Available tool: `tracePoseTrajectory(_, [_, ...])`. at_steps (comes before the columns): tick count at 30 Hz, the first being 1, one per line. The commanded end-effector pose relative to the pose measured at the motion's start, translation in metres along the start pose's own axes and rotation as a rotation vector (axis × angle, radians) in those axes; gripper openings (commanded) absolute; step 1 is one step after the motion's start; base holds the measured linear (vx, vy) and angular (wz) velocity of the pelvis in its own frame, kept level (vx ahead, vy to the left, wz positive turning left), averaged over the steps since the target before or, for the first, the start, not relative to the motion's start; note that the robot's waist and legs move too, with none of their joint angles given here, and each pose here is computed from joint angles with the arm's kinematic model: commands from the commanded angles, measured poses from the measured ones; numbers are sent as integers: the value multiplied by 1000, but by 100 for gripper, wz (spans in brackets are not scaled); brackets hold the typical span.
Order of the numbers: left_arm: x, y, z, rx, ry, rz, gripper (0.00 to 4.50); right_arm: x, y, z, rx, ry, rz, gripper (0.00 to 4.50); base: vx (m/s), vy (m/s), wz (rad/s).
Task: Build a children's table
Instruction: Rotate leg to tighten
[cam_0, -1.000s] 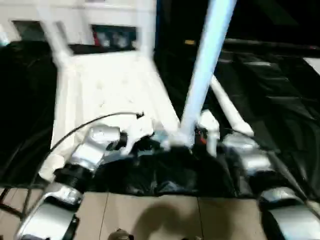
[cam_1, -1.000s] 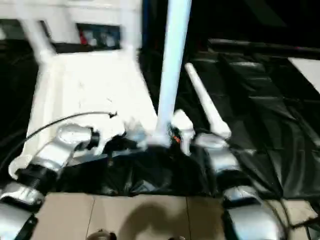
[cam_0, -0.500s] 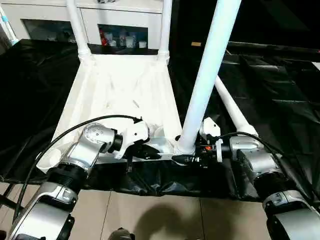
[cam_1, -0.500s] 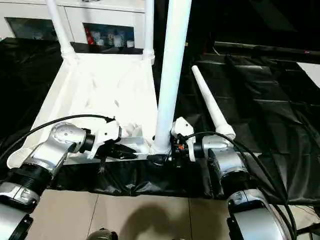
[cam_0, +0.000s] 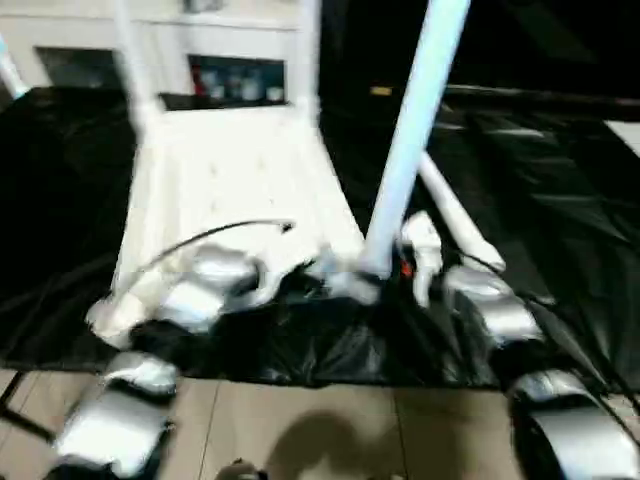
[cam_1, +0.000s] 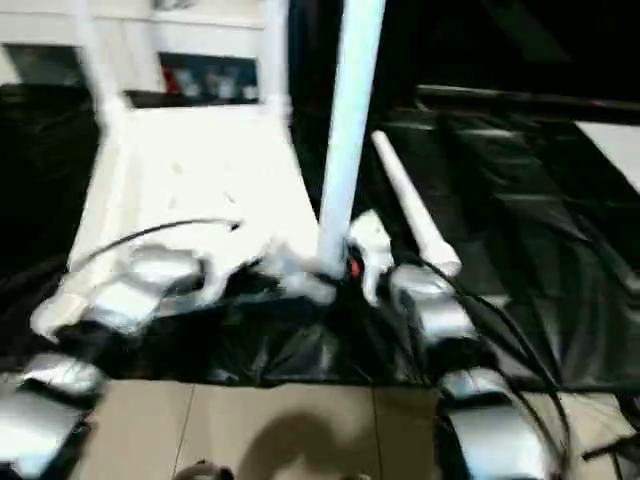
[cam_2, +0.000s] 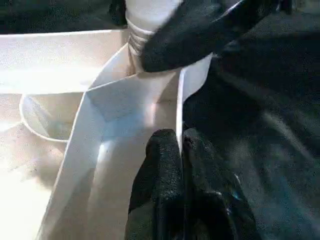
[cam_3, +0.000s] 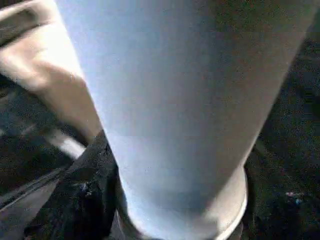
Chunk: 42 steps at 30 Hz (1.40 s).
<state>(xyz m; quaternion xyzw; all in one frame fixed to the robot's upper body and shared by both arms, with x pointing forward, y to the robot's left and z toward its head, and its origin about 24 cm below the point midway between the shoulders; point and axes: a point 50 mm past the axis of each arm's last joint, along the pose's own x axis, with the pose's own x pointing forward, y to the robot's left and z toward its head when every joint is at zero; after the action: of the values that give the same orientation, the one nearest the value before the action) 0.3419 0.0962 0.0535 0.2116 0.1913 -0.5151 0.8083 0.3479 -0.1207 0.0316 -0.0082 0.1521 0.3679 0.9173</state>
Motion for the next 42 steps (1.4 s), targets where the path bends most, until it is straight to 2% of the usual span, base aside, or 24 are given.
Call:
tracePoseTrajectory(1, [6,6,15,-7,-29,105,0,14,20,-15,16,77,17,272,0,0,0])
tracePoseTrajectory(2, [15,2,22,-21,-51,132,0,22,24,-15,13,90,-53,272,0,0,0])
tracePoseTrajectory(3, [20,-1,25,-23,-64,143,0,25,28,-13,5,72,-46,272,0,0,0])
tracePoseTrajectory(4, [23,-3,27,-25,-73,139,0,28,31,-10,0,49,-32,306,0,0,0])
tracePoseTrajectory(6, [26,-6,27,-16,-76,122,0,29,33,-6,10,21,-10,341,0,0,0])
tracePoseTrajectory(8, [26,-8,27,-11,-76,103,0,28,32,-5,8,19,-9,341,0,0,0])
tracePoseTrajectory(11, [23,-9,27,4,-83,79,0,26,30,-5,-11,20,4,388,0,0,0])
tracePoseTrajectory(14, [15,-9,23,37,-99,28,0,19,24,-3,-61,13,44,407,0,0,0])
tracePoseTrajectory(20, [-3,-15,15,104,-135,-137,0,1,18,-1,-156,12,246,407,0,0,0])
tracePoseTrajectory(26, [-17,-19,4,123,-123,-245,0,-18,17,-1,-171,36,475,407,0,0,0])
tracePoseTrajectory(34, [-27,-23,-5,127,-96,-311,0,-24,25,-5,-164,83,629,330,0,0,0])
tracePoseTrajectory(38, [-28,-23,-4,127,-97,-313,0,-24,26,-5,-164,88,647,293,0,0,0])
tracePoseTrajectory(42, [-28,-19,-4,114,-97,-275,0,-22,27,-5,-166,83,627,279,0,0,0])
